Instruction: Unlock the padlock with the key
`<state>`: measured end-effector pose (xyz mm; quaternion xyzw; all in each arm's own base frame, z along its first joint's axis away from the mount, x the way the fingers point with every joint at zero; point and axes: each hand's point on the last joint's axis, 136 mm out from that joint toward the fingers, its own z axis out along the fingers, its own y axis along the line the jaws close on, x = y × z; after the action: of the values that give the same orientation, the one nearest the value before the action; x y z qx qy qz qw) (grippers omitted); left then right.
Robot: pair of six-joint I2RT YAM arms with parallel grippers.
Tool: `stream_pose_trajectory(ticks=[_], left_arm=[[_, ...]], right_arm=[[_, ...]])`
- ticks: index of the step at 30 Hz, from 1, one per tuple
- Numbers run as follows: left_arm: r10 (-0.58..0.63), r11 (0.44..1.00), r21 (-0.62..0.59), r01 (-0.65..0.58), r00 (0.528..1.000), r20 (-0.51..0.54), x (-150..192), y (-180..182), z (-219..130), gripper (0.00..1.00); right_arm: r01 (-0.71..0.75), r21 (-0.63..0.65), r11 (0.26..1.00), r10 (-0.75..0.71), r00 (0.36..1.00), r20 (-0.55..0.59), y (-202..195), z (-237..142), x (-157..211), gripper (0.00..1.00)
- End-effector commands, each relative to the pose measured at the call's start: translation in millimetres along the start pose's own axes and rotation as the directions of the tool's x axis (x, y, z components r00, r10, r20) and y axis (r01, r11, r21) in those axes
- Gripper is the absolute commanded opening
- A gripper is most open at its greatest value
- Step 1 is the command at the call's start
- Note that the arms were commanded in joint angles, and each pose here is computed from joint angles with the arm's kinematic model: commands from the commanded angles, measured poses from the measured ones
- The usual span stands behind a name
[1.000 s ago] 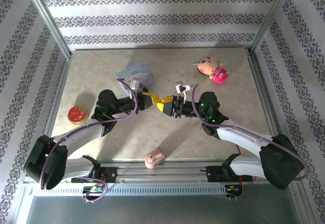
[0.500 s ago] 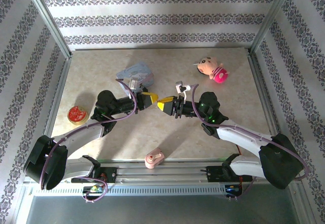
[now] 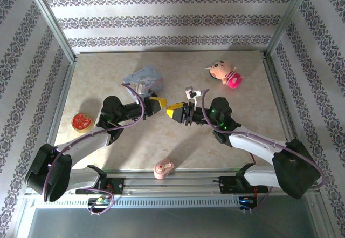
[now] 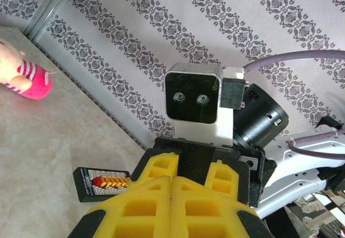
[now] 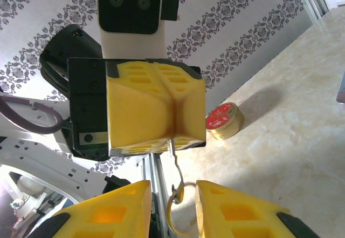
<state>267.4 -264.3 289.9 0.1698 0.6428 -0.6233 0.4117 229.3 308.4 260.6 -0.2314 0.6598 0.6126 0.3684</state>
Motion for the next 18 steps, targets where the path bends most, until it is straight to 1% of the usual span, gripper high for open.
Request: stream_pose_trajectory(ticks=[1, 11, 18], left_arm=[[0.038, 0.999, 0.025, -0.039, 0.999, 0.038, -10.1, -7.8, -3.9, 0.0], [0.036, 0.999, 0.027, -0.037, 0.999, 0.038, -9.9, -8.7, -4.2, 0.0], [0.034, 0.999, 0.026, -0.035, 0.999, 0.04, -10.3, -8.2, -4.3, 0.0]], right_arm=[[0.039, -0.048, 0.998, -0.038, 0.999, 0.024, 12.2, 2.9, -9.7, 0.27], [0.047, -0.046, 0.998, -0.046, 0.998, 0.034, 12.6, 3.3, -12.3, 0.28], [0.043, -0.055, 0.998, -0.042, 0.999, 0.027, 14.0, 5.1, -11.7, 0.27]])
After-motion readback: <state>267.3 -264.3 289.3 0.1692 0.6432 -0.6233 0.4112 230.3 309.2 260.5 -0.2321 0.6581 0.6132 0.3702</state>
